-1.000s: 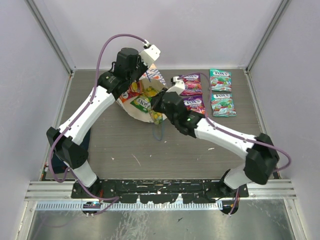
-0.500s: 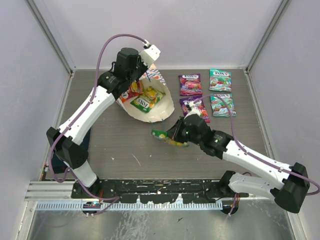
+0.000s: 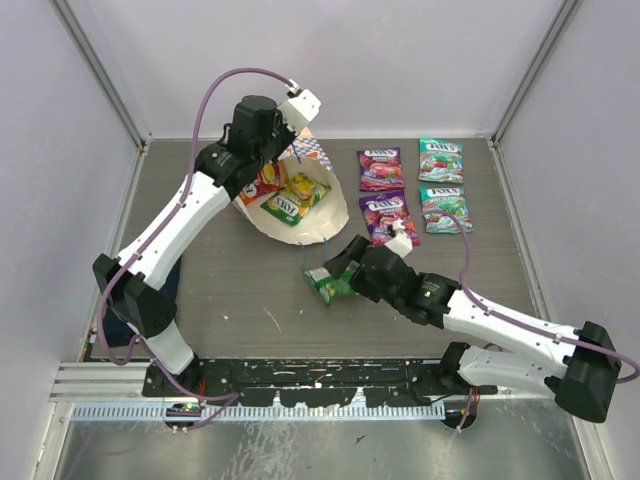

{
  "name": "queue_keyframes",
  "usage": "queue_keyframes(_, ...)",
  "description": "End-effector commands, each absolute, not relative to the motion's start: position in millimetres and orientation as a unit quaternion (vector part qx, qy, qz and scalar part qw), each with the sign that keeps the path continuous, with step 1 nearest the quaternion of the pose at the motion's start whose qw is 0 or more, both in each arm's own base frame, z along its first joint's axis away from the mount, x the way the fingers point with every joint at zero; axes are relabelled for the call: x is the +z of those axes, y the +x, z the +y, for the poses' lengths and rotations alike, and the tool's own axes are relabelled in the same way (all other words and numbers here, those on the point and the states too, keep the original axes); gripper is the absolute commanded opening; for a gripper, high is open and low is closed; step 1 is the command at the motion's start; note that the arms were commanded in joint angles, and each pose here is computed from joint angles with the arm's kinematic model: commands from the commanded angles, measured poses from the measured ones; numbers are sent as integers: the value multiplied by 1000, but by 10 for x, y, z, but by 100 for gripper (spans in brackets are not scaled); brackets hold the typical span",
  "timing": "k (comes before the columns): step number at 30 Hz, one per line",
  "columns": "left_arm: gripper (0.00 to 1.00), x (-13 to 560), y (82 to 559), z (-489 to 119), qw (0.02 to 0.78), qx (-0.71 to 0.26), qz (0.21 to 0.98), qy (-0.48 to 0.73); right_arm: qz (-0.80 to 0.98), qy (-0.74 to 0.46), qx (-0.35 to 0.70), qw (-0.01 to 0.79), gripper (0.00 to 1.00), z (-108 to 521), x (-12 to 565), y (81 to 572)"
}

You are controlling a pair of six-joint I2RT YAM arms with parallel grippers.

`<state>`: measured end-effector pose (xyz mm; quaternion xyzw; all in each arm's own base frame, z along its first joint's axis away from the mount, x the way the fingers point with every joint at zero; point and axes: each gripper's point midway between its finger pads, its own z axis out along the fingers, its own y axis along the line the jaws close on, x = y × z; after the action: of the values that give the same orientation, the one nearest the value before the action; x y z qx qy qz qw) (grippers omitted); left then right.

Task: Take the snacks out of the paper bag
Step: Place the snack at the center of the board.

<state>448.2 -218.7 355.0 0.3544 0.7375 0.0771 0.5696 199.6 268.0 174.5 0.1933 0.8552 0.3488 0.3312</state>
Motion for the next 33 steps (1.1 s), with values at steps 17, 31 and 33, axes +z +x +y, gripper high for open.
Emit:
queue_keyframes(17,6,3945,4447,-2135,612,77,712,335,918,-31,99,382,83,2235,1288,2181)
queue_keyframes(31,8,3934,4446,-2136,610,78,712,338,906,-307,-5,291,64,2632,600,2032)
queue_keyframes(33,8,3936,4447,-2132,611,79,712,338,906,-314,2,285,62,2695,504,2037)
